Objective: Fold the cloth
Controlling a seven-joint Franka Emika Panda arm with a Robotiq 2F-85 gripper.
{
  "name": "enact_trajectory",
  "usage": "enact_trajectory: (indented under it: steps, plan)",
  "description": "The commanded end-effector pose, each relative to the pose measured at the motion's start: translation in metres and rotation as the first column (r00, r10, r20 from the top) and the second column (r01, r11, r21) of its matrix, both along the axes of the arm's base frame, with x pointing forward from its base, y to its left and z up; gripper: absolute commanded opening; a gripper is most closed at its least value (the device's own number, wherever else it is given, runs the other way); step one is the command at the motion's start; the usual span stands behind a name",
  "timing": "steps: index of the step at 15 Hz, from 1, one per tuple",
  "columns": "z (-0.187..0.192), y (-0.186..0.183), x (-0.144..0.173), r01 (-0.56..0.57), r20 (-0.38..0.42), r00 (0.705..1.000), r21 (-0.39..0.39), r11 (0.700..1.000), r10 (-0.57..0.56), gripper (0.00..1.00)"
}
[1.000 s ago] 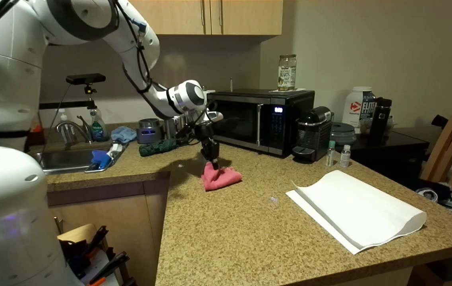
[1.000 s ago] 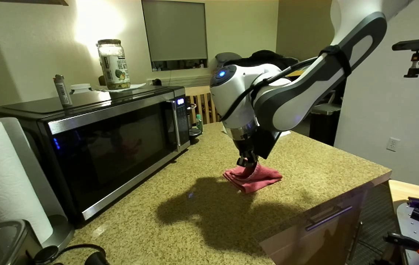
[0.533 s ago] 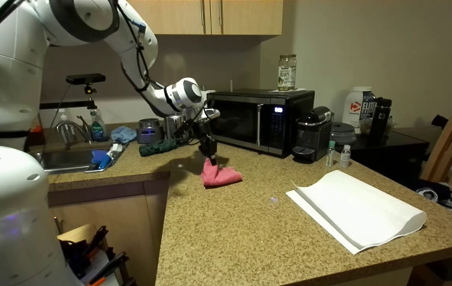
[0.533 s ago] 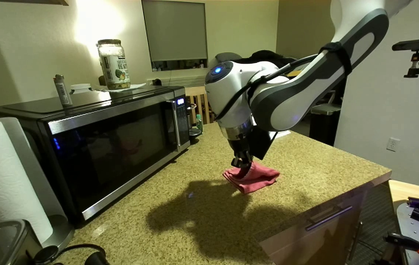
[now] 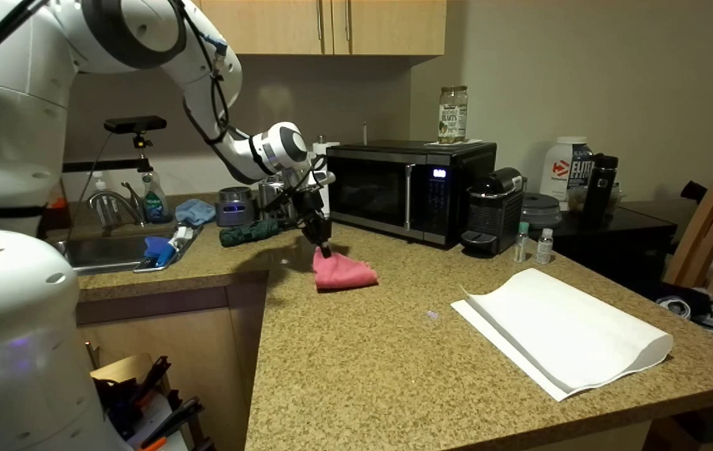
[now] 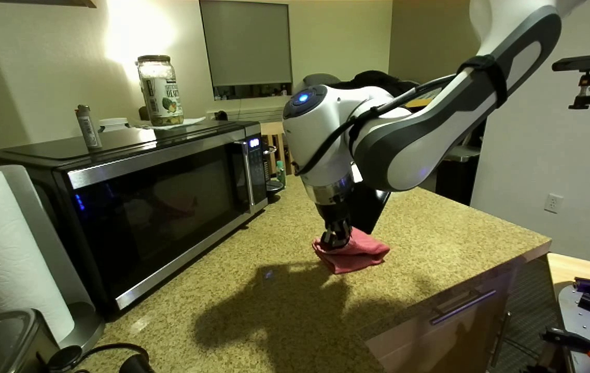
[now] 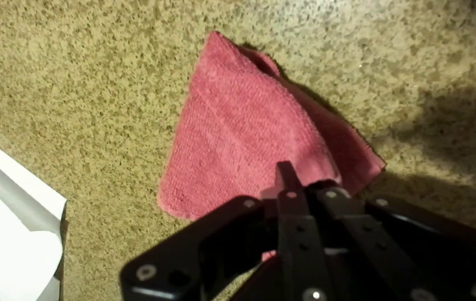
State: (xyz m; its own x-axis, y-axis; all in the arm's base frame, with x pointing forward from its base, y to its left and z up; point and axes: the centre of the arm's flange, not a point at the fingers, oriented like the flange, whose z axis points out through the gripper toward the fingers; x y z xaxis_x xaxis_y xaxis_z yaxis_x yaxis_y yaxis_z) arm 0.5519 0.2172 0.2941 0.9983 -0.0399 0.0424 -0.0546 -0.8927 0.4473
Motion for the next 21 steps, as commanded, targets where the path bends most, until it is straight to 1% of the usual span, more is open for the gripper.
enact_trajectory:
  steps: [1,4,6,8,9,11,14,16,18,21]
  plan:
    - [-0.005,0.003,-0.009,-0.039,-0.01,0.999,0.003,0.999,0.039,0.34]
    - [-0.008,0.002,-0.013,-0.041,-0.023,0.999,-0.009,0.999,0.041,0.55]
    - [-0.009,0.001,-0.015,-0.041,-0.03,0.999,-0.008,0.999,0.041,0.66]
    - [-0.008,-0.001,-0.017,-0.039,-0.022,0.999,-0.009,0.999,0.038,0.79]
    - [-0.005,-0.005,-0.016,-0.013,-0.002,1.0,-0.005,1.0,0.013,0.86]
    - [0.002,-0.015,-0.011,0.025,0.007,1.0,0.062,0.998,-0.026,0.99]
    - [0.018,-0.037,0.001,0.121,0.031,0.991,0.164,0.979,-0.128,1.0]
    - [0.026,-0.054,0.006,0.182,0.043,0.98,0.21,0.961,-0.195,1.0]
    - [0.028,-0.071,0.008,0.227,0.057,0.968,0.217,0.949,-0.245,1.0]
    - [0.029,-0.091,0.003,0.296,0.08,0.946,0.188,0.936,-0.315,1.0]
